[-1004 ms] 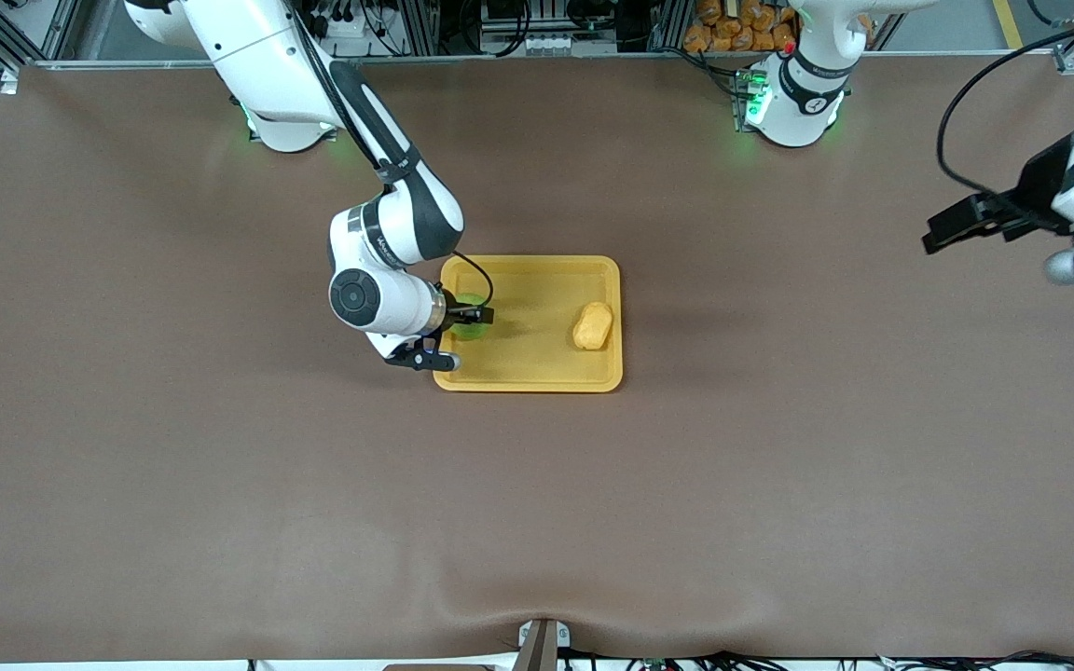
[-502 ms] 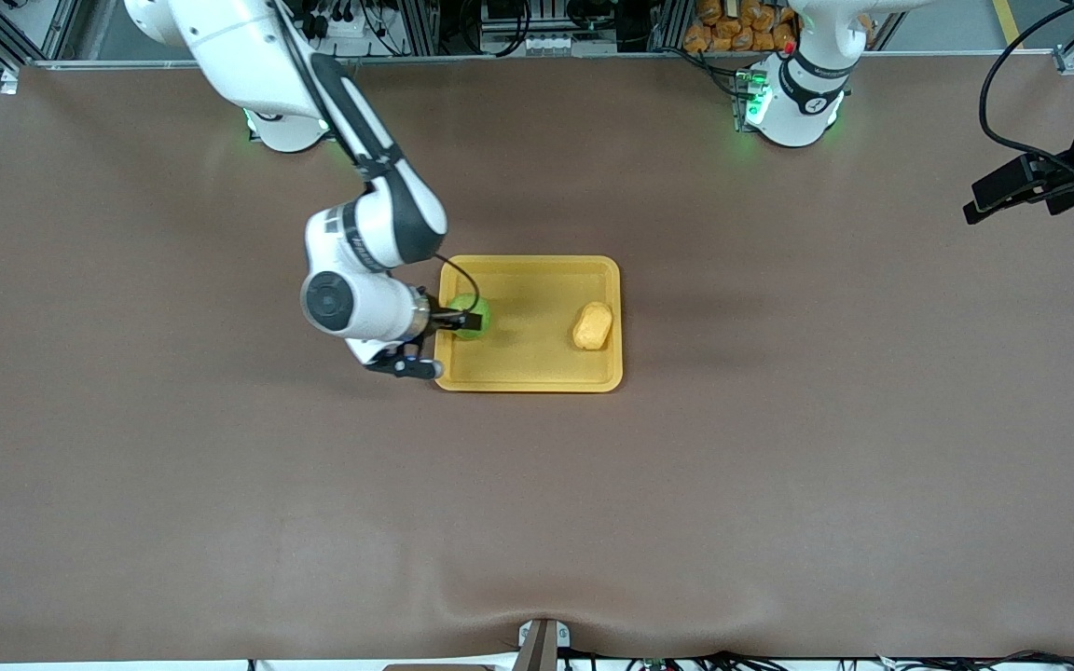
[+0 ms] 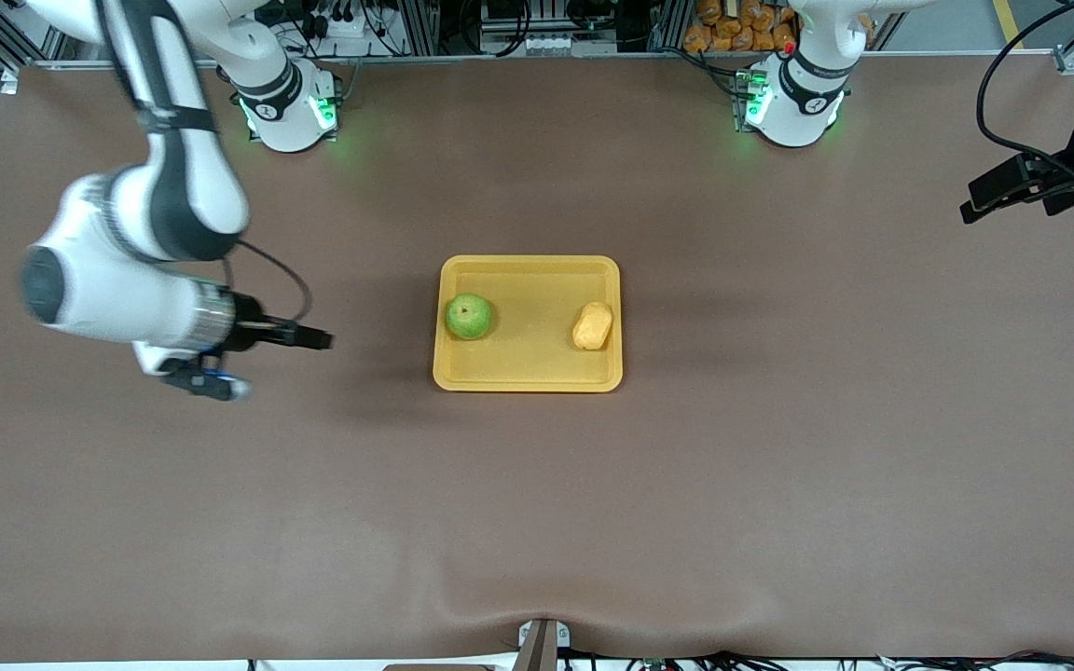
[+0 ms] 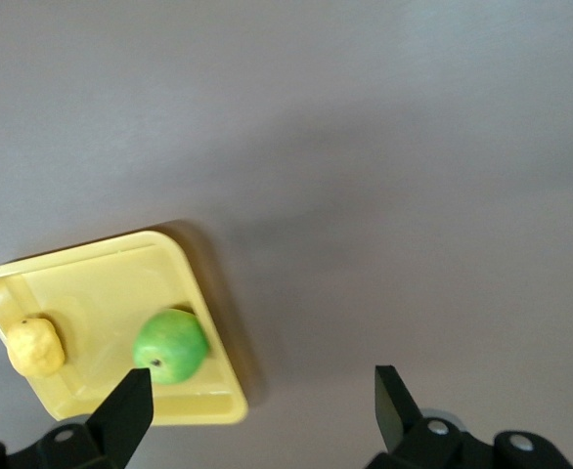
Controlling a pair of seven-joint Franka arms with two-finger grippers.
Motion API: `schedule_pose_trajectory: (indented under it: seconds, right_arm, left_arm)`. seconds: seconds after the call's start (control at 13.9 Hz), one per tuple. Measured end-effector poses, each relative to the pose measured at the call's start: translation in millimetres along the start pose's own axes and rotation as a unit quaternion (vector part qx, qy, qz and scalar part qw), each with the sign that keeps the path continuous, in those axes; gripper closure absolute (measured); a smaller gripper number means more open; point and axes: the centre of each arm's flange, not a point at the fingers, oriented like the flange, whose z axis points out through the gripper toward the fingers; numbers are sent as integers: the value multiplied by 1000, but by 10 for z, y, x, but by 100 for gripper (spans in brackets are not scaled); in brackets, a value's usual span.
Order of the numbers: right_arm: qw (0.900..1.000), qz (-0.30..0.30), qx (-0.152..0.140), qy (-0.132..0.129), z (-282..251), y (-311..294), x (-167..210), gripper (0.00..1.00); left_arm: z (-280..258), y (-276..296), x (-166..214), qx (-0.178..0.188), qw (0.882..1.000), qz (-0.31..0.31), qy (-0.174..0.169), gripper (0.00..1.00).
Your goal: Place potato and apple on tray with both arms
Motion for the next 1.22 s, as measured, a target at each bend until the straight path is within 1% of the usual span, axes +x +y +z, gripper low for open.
schedule_pose_trajectory:
  seconds: [0.07, 0.14, 0.29, 0.5, 0.65, 0.79, 1.0, 1.08, 1.22]
  right_arm:
    - [1000, -3, -9, 0, -187, 191, 22, 0]
    - [1000, -8, -24, -2, -355, 333, 19, 0]
    - [999, -14, -49, -7, -686, 506, -23, 0]
    - [996, -27, -80, 10, -1115, 578, -115, 0]
    - [996, -37, -83, 25, -1332, 642, -179, 0]
    - [992, -52, -101, 47, -1583, 697, -301, 0]
    - [990, -64, -99, 80, -1969, 705, -570, 0]
    - [989, -66, -98, 87, -2075, 735, -652, 0]
    - [988, -72, -98, 91, -2203, 829, -748, 0]
  left_arm:
    - [-1, -6, -11, 0, 1000, 10, -1, 0]
    - [-2, 15, -31, 0, 1000, 22, -2, 0]
    - [-1, 119, -111, 15, 999, 40, -3, 0]
    - [-69, 246, -263, 32, 998, 55, 4, 0]
    - [-137, 199, -321, 32, 998, 52, 11, 0]
    - [-153, 124, -321, 31, 998, 45, 12, 0]
    - [-162, 94, -314, 30, 999, 42, 14, 0]
    - [-169, 97, -314, 30, 999, 42, 15, 0]
    - [-178, 115, -317, 21, 999, 43, 15, 0]
